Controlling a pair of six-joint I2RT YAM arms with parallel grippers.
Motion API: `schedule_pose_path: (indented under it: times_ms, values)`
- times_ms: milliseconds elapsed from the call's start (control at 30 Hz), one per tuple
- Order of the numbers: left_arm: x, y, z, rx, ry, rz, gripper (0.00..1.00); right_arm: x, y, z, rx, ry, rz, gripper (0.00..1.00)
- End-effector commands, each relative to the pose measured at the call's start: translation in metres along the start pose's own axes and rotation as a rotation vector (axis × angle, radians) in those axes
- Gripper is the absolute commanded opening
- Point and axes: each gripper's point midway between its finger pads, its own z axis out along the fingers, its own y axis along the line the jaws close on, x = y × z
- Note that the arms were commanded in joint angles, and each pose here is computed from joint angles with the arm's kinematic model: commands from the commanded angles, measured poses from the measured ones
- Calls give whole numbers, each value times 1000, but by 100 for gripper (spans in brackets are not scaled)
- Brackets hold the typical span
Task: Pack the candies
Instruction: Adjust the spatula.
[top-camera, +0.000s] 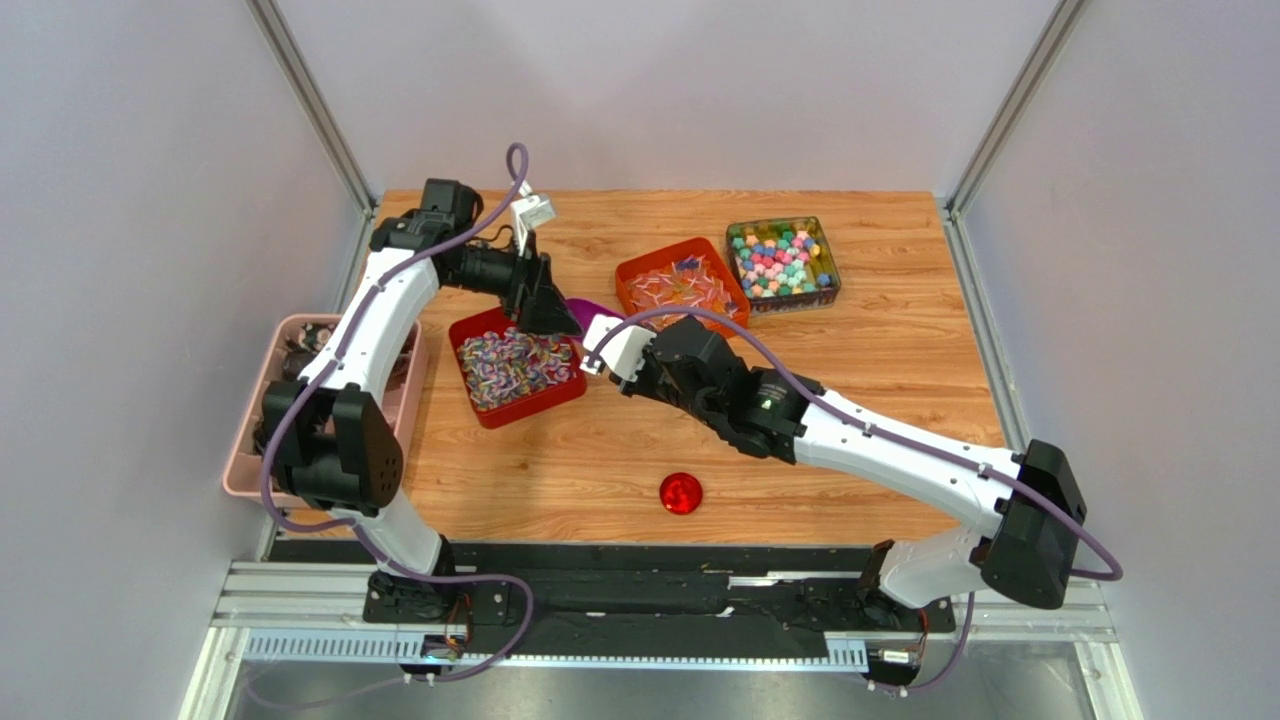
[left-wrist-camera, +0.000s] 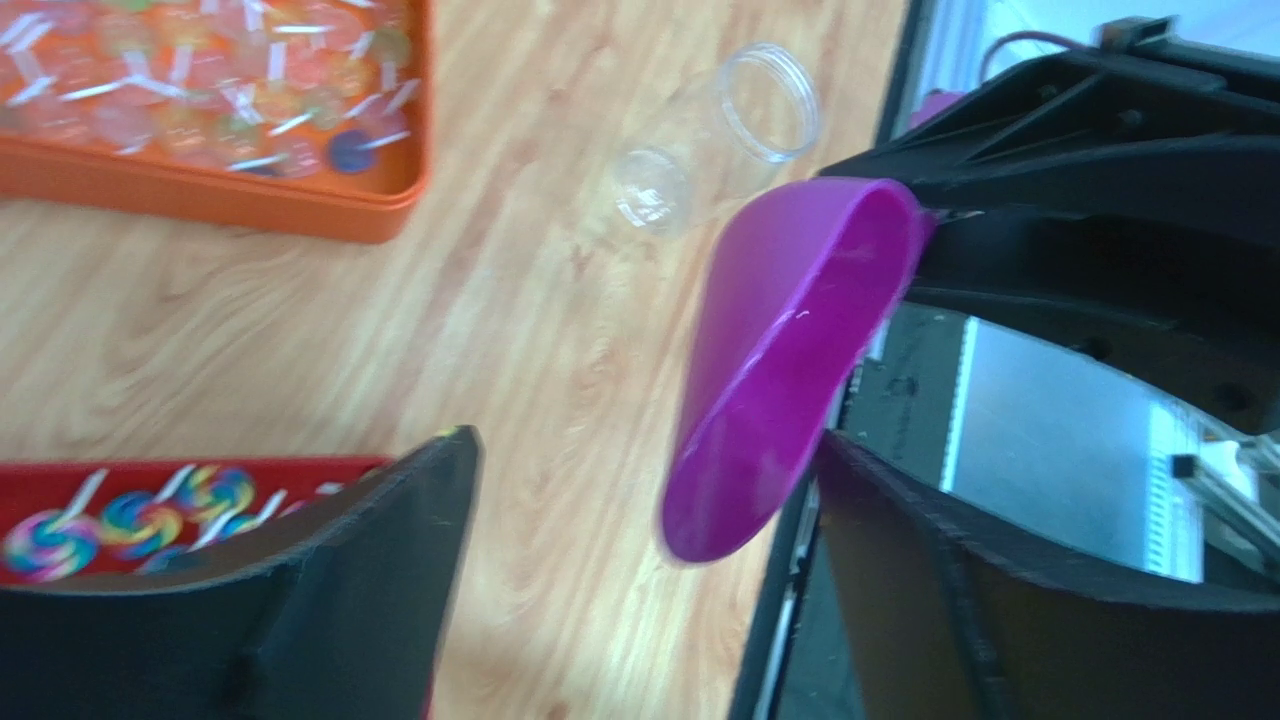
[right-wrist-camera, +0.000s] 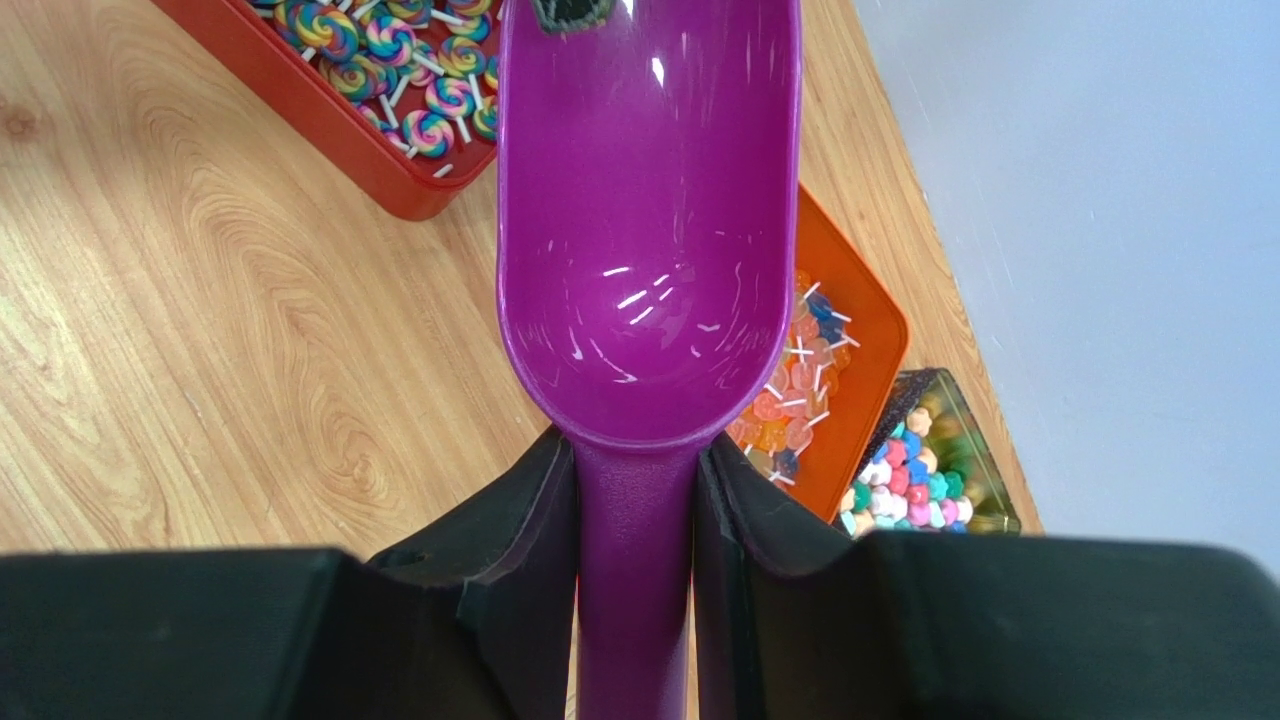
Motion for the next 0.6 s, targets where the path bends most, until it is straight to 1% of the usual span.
schedule_pose_path:
  times_ms: [0,133,167,367,467,567]
  values:
    - [-2,25,-17,-101,1,-2,97,-17,-17,-1,23,-3,-23,0]
    - [6,67,-30,-276,21,-62,99,-7,-11,8,-15,77,-83,0]
    - [12,82,-35,-348,37,-70,99,-8,-14,7,-12,86,-92,0]
    - [27,139,-60,-634,99,-62,99,4,-33,9,-6,144,-83,0]
    - [35,160,-73,-738,136,-104,99,10,-45,10,-4,162,-56,0]
    - [48,172,-80,-777,161,-176,97,19,-53,10,-2,180,-35,0]
